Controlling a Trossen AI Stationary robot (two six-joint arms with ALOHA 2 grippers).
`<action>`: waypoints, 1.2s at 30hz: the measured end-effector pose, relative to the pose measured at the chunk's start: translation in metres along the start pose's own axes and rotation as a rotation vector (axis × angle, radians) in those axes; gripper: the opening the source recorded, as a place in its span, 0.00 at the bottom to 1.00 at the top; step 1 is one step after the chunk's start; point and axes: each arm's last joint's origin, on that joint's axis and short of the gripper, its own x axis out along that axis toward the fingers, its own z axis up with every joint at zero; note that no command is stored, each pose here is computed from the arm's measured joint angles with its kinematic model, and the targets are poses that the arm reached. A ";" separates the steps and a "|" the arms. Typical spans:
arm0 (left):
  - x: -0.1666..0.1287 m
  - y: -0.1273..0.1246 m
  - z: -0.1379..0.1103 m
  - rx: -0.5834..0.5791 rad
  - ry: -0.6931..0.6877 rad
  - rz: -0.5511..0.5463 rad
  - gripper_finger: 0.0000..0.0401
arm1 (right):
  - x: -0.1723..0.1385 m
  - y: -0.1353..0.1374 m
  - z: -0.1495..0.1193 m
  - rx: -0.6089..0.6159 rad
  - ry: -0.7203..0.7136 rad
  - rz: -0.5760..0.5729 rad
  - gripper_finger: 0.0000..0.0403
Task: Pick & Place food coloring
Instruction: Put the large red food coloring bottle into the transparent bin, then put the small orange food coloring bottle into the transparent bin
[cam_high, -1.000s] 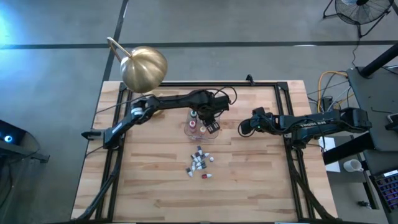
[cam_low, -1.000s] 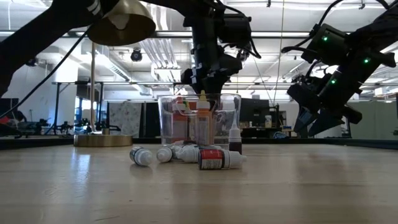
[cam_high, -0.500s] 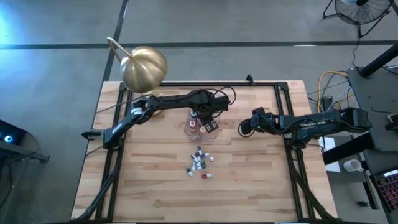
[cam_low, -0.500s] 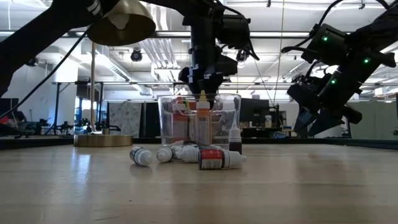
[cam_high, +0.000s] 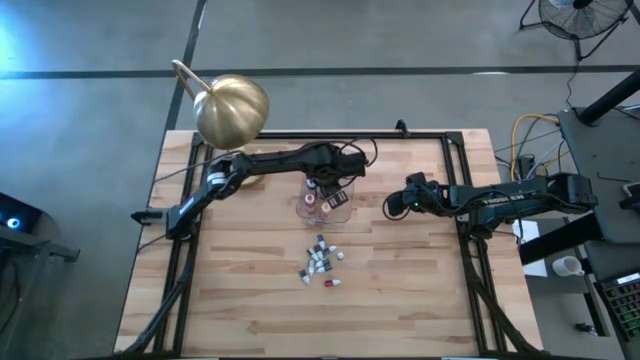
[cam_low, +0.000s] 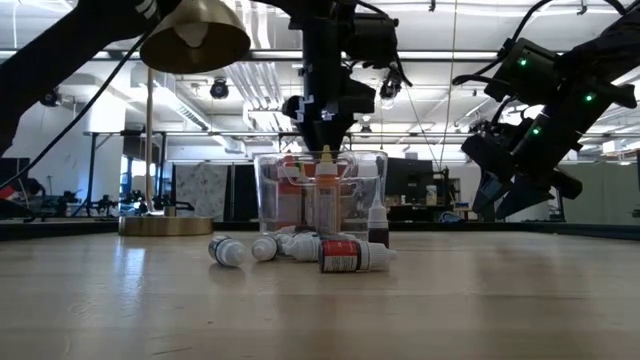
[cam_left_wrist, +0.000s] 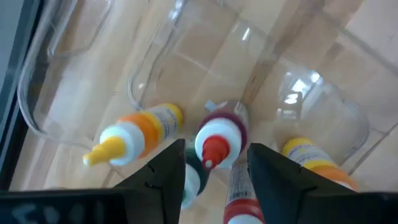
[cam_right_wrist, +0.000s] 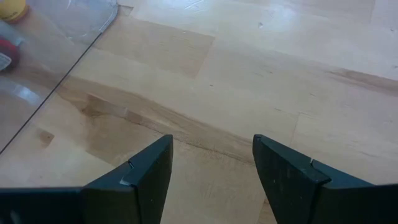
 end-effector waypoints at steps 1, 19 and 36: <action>0.000 0.000 -0.001 -0.001 0.006 0.002 0.37 | 0.000 0.000 0.000 0.000 0.000 -0.001 0.53; -0.090 0.009 -0.024 -0.037 -0.236 0.066 0.37 | 0.000 0.000 0.000 -0.026 0.006 0.007 0.53; -0.168 -0.026 -0.096 -0.225 -0.395 0.167 0.37 | -0.020 0.041 0.019 -0.212 0.123 0.359 0.53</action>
